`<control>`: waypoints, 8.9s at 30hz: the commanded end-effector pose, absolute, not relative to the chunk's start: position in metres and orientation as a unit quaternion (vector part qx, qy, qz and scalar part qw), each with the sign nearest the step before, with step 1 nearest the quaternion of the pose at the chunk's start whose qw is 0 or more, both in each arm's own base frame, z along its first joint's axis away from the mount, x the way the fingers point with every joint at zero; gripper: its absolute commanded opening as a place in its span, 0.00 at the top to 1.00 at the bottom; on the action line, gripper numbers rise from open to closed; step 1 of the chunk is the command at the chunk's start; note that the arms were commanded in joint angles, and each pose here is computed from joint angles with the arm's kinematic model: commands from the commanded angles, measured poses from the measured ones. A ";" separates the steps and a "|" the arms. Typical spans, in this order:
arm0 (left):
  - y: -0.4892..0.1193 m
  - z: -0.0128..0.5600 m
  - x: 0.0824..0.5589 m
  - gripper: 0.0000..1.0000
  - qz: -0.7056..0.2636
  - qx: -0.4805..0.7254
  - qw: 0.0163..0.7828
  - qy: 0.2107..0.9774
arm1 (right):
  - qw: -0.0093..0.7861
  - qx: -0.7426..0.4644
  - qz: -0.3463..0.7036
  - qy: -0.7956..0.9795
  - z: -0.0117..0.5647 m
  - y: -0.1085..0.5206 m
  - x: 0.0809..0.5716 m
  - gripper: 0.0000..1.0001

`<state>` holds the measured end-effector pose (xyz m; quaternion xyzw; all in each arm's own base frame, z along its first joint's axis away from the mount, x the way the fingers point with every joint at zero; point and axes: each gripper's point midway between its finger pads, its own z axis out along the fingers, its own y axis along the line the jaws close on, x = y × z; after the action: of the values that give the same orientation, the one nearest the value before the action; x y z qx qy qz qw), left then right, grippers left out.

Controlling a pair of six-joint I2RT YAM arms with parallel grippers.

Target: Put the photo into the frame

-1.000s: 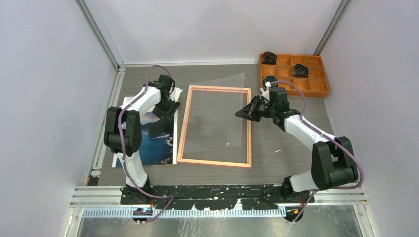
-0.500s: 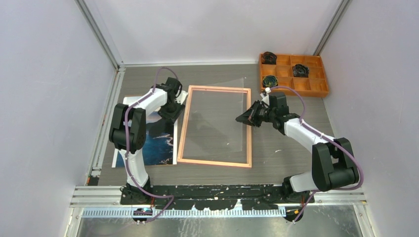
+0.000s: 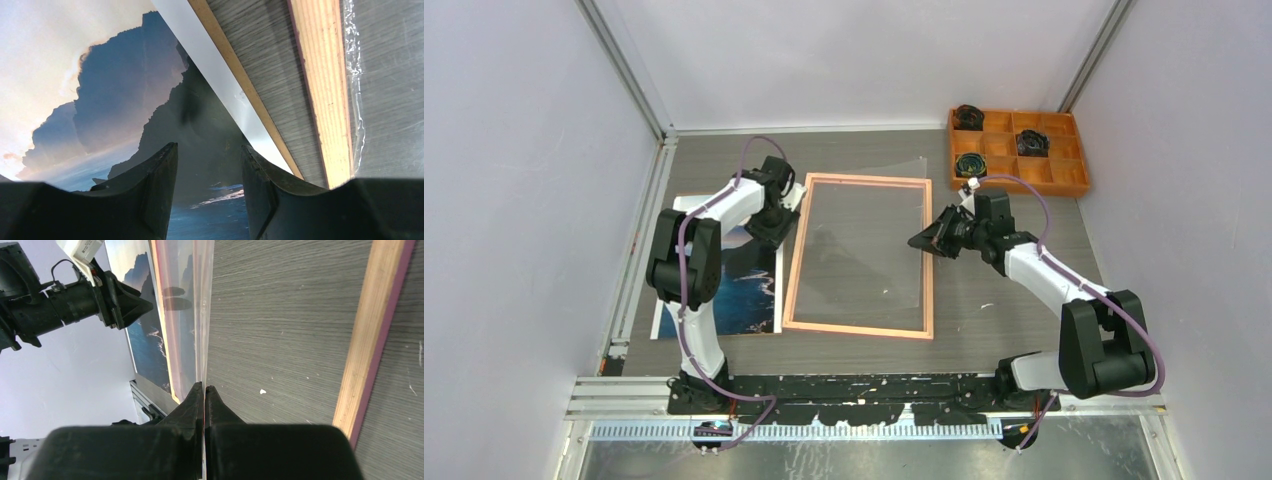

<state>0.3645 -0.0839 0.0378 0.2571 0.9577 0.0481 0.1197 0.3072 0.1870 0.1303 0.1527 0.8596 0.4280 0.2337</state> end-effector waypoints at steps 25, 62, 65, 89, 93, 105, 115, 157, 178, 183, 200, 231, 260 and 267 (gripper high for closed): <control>-0.102 0.042 0.388 0.50 0.061 0.280 0.141 0.948 | 0.213 0.144 0.444 0.858 0.134 0.189 0.298 0.99; -0.132 0.042 0.374 0.56 -0.042 0.285 0.130 0.949 | 0.280 0.084 0.603 0.742 0.221 0.221 0.313 0.99; -0.126 0.044 0.377 0.56 -0.041 0.278 0.131 0.951 | 0.282 0.064 0.588 0.755 0.219 0.223 0.309 0.99; -0.109 0.048 0.382 0.58 -0.031 0.267 0.135 0.954 | 0.276 0.068 0.411 0.866 0.151 0.200 0.322 0.38; -0.108 0.049 0.383 0.58 -0.028 0.268 0.137 0.953 | 0.267 0.070 0.395 0.876 0.145 0.198 0.326 0.36; -0.107 0.046 0.384 0.58 -0.024 0.270 0.136 0.953 | 0.280 0.054 0.422 0.861 0.154 0.206 0.334 0.35; -0.106 0.047 0.387 0.59 -0.019 0.274 0.138 0.951 | 0.295 0.061 0.446 0.843 0.169 0.210 0.348 0.36; -0.112 0.043 0.383 0.61 -0.027 0.278 0.131 0.951 | 0.306 0.020 0.251 0.918 0.106 0.198 0.353 0.27; -0.107 0.038 0.380 0.61 -0.018 0.282 0.127 0.951 | 0.301 0.014 0.147 0.942 0.095 0.181 0.355 0.09; -0.108 0.038 0.379 0.61 -0.021 0.281 0.127 0.951 | 0.311 0.020 0.145 0.939 0.104 0.178 0.356 0.08; -0.138 0.040 0.386 0.61 -0.022 0.305 0.135 0.942 | 0.323 0.134 0.214 0.912 0.121 0.145 0.356 0.00; 0.001 0.156 0.374 0.39 0.029 0.182 0.206 0.961 | 0.359 0.039 0.296 0.884 0.184 0.356 0.353 0.00; 0.178 0.043 0.326 0.38 0.154 0.019 0.141 0.978 | 0.302 -0.026 0.245 0.921 0.056 0.500 0.367 0.00; 0.162 0.021 0.318 0.40 0.120 0.061 0.103 0.985 | 0.288 -0.007 0.275 0.917 0.044 0.511 0.376 0.07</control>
<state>0.3168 0.1744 0.0308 0.0307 0.9830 0.1439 0.1099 0.3631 0.5032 0.0466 -0.0291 0.9233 0.2548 0.2860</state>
